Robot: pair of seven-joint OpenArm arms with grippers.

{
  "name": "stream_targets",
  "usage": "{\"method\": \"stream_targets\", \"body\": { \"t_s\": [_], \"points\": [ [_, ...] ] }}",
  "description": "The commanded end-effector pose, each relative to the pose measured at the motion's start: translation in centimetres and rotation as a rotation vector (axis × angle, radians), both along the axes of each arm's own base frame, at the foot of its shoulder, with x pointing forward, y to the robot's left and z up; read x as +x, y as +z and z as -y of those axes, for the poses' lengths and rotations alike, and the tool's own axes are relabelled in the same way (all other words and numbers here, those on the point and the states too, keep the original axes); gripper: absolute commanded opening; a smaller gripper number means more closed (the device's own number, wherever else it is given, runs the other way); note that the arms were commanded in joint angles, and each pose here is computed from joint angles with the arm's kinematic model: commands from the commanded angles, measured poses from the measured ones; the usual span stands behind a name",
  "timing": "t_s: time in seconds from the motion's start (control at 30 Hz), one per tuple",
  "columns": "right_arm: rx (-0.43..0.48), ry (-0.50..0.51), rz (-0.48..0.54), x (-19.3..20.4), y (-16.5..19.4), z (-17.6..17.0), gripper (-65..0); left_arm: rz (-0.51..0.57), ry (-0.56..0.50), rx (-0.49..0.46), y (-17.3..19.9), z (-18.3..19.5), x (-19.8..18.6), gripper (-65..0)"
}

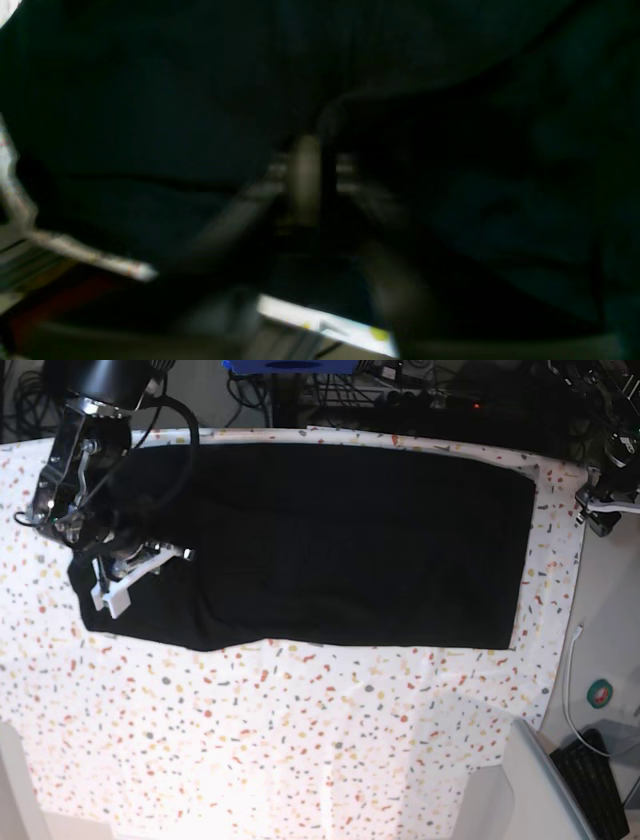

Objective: Layout the t-shirt on the table in an organized manner, then fold the t-shirt properly
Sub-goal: 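Smooth the shirt's hem corner flat with the right gripper, then grasp the shirt's hem corners with both grippers and lift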

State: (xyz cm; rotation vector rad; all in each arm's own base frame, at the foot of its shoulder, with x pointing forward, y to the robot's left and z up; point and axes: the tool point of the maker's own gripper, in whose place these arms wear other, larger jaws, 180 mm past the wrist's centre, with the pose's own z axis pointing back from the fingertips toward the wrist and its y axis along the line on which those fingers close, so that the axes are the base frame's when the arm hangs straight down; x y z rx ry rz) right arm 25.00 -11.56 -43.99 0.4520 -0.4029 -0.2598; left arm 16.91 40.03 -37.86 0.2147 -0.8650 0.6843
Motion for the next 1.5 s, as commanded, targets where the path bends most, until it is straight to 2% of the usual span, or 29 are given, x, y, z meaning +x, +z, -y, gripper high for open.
{"method": "stream_targets", "body": {
  "t_s": [0.0, 0.07, 0.13, 0.27, 0.33, 0.6, 0.87, 1.0, 1.1, 1.23, 1.27, 1.4, 1.47],
  "points": [
    [0.007, -0.007, 0.091, 1.7, 2.2, 0.1, -44.6, 0.031, -0.001, 0.038, 1.3, -0.8, 0.4, -29.8],
    [-0.019, -0.039, 0.165, 2.6, 4.1, 1.3, -37.2, 0.031, -0.001, 0.038, 1.3, -0.8, 0.4, -29.8],
    [-0.037, -0.116, 0.210, 4.0, 5.3, 3.5, -35.4, 0.031, -0.001, 0.038, 1.3, -0.8, 0.4, -29.8],
    [0.001, -0.344, 0.145, 7.5, 4.4, 8.1, -34.2, 0.028, 0.001, 0.040, 1.3, -0.9, 0.2, -29.8],
    [0.011, -0.395, 0.103, 8.6, 3.1, 9.5, -34.2, 0.028, 0.001, 0.040, 1.3, -0.9, 0.2, -29.8],
    [-0.001, -0.462, 0.051, 9.9, -0.1, 12.3, -34.8, 0.028, 0.001, 0.040, 1.3, -0.9, 0.2, -29.8],
    [0.000, -0.485, 0.066, 10.5, -0.6, 12.4, -35.0, 0.031, 0.001, 0.040, 1.3, -0.9, 0.3, -29.8],
    [0.030, -0.484, 0.035, 11.1, -1.4, 11.7, -35.3, 0.031, -0.001, 0.039, 1.3, -0.9, 0.4, -29.8],
    [0.039, -0.478, 0.030, 11.3, -1.5, 11.4, -42.0, 0.031, -0.001, 0.039, 1.3, -0.9, 0.4, -29.8],
    [0.043, -0.478, 0.036, 11.4, -1.5, 11.3, -61.8, 0.033, -0.006, 0.037, 1.3, -0.7, 0.6, -29.8],
    [0.043, -0.482, 0.041, 11.5, -1.4, 11.3, -65.0, 0.035, -0.008, 0.037, 1.3, -0.6, 0.7, -29.8],
    [0.045, -0.483, 0.038, 11.4, -1.4, 11.3, -65.0, 0.076, -0.006, 0.016, 1.5, -0.4, 2.7, -29.8],
    [0.046, -0.481, 0.038, 11.4, -1.4, 11.2, -65.0, 0.088, -0.045, 0.006, 1.5, 0.3, 4.6, -29.6]
  ]
}}
